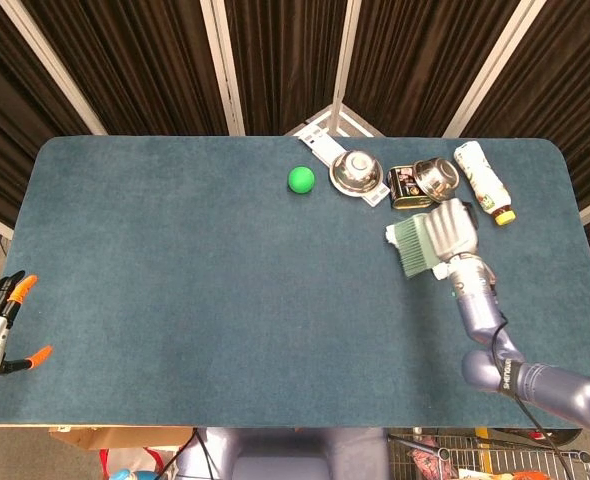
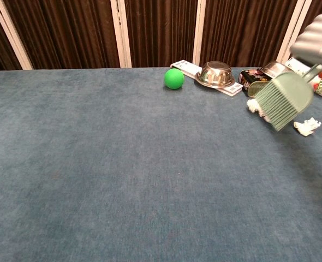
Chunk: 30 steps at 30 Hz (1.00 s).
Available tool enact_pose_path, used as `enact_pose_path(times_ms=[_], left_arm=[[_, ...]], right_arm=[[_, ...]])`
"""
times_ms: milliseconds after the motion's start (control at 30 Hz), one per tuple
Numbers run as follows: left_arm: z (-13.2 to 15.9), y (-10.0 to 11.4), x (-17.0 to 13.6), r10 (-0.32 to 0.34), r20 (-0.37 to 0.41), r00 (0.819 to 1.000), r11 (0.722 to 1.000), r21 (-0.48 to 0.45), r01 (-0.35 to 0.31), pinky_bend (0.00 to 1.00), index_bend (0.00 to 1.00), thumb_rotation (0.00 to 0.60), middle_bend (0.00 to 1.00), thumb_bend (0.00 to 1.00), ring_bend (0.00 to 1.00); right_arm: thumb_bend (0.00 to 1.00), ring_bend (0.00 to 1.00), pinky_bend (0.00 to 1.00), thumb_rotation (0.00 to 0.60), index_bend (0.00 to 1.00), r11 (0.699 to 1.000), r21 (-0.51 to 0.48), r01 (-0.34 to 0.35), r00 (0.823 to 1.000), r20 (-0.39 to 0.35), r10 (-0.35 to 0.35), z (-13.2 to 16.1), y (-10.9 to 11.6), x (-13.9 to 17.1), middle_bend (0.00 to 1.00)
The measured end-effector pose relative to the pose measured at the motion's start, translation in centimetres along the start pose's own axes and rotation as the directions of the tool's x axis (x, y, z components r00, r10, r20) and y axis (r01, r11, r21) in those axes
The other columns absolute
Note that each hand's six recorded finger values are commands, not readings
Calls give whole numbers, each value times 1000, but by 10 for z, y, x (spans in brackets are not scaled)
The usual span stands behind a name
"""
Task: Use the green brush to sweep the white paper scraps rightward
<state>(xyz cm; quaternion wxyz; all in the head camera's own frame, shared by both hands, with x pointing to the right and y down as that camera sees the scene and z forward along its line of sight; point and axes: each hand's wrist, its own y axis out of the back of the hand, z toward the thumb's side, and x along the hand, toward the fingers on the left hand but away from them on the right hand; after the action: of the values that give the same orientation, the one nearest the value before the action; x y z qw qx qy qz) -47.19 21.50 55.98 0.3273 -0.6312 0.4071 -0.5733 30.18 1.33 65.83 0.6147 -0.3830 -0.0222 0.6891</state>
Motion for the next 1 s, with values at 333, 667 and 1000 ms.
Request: enact_pose_path(times_ms=[333, 667, 1000], left_arm=[[2, 1, -2, 12, 7, 1000, 1000, 2, -12, 0, 0, 600, 0, 0, 0], [5, 1, -4, 28, 24, 999, 1000, 12, -28, 0, 0, 600, 0, 0, 0], [7, -1, -3, 31, 29, 999, 999, 19, -32, 0, 0, 600, 0, 0, 0]], right_arm=[[501, 979, 878, 600, 772, 998, 24, -52, 988, 147, 48, -67, -22, 15, 955], [501, 979, 878, 600, 772, 982, -191, 6, 992, 123, 18, -79, -13, 59, 955], [502, 979, 878, 600, 772, 894, -445, 57, 997, -16, -72, -33, 19, 110, 955]])
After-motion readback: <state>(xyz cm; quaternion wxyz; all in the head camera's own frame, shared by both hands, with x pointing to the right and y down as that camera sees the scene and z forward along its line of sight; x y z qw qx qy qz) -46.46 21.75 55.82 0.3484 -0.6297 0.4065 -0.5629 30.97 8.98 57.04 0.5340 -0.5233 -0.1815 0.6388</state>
